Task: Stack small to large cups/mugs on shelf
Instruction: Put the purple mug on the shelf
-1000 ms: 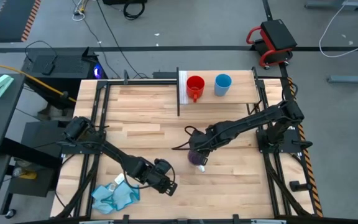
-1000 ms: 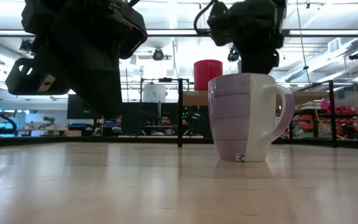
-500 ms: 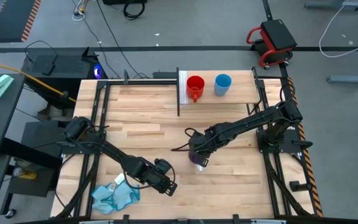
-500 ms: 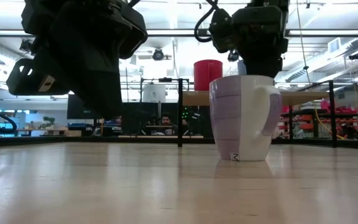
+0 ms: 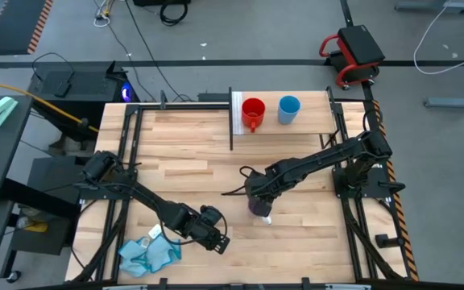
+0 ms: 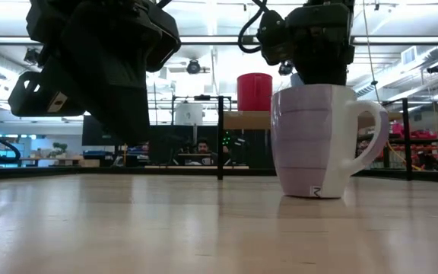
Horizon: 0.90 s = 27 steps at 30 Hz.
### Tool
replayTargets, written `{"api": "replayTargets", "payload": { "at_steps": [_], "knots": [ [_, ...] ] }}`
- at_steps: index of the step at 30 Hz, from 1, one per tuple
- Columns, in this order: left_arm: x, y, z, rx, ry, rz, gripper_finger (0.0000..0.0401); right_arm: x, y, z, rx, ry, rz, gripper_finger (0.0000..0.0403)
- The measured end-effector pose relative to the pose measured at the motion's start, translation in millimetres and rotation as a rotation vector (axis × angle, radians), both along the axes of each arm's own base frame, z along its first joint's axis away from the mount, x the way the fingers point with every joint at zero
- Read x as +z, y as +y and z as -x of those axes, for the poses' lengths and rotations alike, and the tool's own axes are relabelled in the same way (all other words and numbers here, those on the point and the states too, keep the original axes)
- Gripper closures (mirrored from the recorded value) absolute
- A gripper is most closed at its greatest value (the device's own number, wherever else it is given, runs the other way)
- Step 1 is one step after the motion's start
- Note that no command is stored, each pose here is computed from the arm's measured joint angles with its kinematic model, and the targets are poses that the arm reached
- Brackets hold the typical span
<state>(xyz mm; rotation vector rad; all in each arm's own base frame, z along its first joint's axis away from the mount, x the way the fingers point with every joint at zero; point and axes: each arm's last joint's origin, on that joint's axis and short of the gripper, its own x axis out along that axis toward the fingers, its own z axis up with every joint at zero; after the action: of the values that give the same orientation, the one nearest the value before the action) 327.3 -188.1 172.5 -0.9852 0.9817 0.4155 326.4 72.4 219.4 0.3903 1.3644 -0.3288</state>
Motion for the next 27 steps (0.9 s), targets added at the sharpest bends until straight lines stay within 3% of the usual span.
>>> {"api": "replayTargets", "payload": {
  "at_steps": [7, 12, 16, 19, 22, 27],
  "knots": [
    [0, 0, 0, 0.0, 0.0, 0.0, 0.0386, 18, 0, 4, 0.031, 0.049, -0.008, 0.0391],
    [0, 0, 0, -0.013, -0.007, -0.005, 0.0387, 59, -5, 16, 0.039, 0.052, 0.002, 0.0391],
    [0, 0, 0, -0.014, -0.007, -0.006, 0.038, 101, -18, 40, 0.026, 0.102, 0.059, 0.0391],
    [0, 0, 0, -0.02, -0.009, -0.011, 0.0377, 134, -33, 62, -0.033, 0.082, 0.105, 0.0391],
    [0, 0, -1, -0.019, -0.012, -0.019, 0.038, 164, -52, 83, -0.136, -0.061, 0.088, 0.0391],
    [1, 0, -1, -0.028, -0.023, -0.027, 0.0388, 190, -86, 121, -0.301, -0.173, 0.089, 0.0391]
  ]
}}
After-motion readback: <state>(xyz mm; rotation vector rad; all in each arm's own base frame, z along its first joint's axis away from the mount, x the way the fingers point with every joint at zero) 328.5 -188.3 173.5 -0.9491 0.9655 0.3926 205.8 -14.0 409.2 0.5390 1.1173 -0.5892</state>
